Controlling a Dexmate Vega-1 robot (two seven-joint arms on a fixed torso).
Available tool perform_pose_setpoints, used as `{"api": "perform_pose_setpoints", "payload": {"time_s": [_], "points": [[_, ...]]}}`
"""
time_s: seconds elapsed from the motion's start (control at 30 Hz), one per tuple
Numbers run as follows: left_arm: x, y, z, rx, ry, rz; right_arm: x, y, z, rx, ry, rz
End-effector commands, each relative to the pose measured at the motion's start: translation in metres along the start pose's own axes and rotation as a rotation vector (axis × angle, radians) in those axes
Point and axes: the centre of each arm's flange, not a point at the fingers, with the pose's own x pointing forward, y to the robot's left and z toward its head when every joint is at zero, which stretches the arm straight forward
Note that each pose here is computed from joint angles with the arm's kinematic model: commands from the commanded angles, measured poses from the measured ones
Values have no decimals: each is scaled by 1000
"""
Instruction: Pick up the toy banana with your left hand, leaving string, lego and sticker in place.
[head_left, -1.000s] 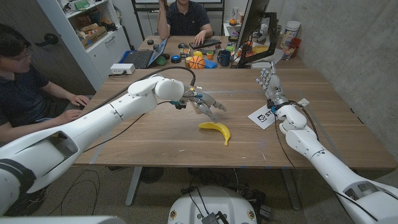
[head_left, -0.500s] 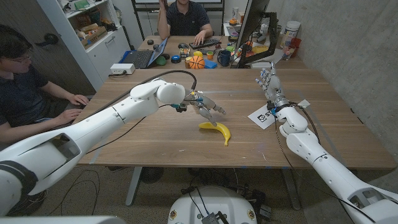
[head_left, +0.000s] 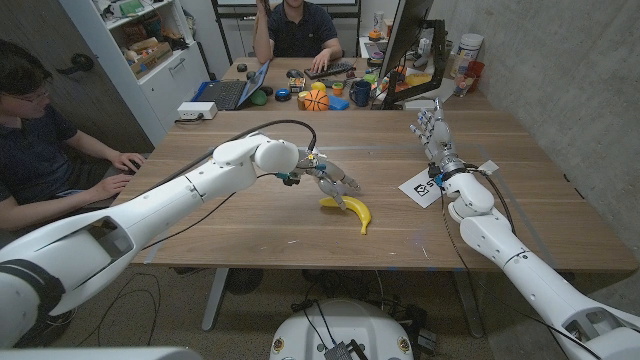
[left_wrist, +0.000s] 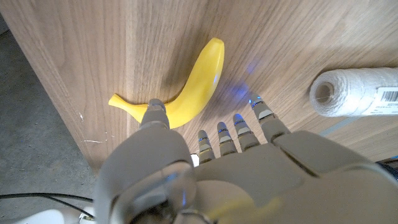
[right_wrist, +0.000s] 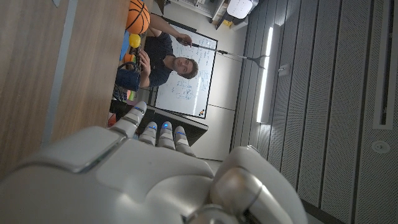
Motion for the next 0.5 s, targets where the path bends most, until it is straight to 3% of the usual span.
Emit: {"api": "perform_pose_setpoints", "payload": {"time_s": [0.03, 0.5], "points": [[8, -6, -5, 1, -3, -13, 1, 7, 0, 7, -14, 10], [11, -4, -1, 13, -12, 9, -1, 6, 4, 8, -33, 14]]}}
